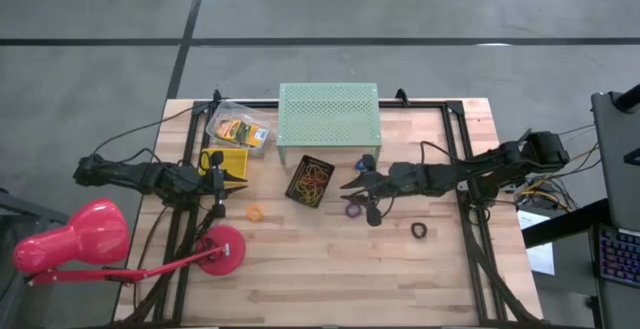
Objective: Pick & Place Office Desk Supplies
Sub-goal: Put the yellow spring rubber band into the yellow bin
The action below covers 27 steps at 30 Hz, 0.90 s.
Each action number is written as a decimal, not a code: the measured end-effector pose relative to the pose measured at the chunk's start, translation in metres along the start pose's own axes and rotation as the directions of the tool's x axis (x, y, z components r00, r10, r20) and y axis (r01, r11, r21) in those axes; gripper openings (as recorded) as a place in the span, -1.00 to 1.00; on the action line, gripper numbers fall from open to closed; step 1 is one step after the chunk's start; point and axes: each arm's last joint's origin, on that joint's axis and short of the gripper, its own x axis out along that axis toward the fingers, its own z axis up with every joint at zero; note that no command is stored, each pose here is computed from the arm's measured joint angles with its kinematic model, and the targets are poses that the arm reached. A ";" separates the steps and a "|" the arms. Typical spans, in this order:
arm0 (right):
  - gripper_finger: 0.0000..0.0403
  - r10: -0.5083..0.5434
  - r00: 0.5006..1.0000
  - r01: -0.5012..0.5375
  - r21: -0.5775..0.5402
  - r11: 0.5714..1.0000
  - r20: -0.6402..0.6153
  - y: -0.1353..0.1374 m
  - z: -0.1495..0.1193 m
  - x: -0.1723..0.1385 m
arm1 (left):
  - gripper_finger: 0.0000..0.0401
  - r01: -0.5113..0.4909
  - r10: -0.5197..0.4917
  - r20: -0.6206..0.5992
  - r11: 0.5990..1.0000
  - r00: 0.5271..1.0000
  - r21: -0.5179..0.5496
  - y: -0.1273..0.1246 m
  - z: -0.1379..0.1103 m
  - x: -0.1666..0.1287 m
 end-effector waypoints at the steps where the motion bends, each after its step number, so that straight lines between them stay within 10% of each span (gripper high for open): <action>1: -0.45 0.000 1.000 0.000 0.005 1.000 0.000 0.000 0.000 0.000 | -0.64 0.000 0.000 0.000 1.000 1.000 0.000 0.000 0.000 0.000; 27: -0.45 0.001 1.000 -0.001 0.040 0.999 0.000 0.000 0.000 0.000 | -0.64 -0.006 0.006 0.004 1.000 1.000 0.025 0.000 0.000 0.000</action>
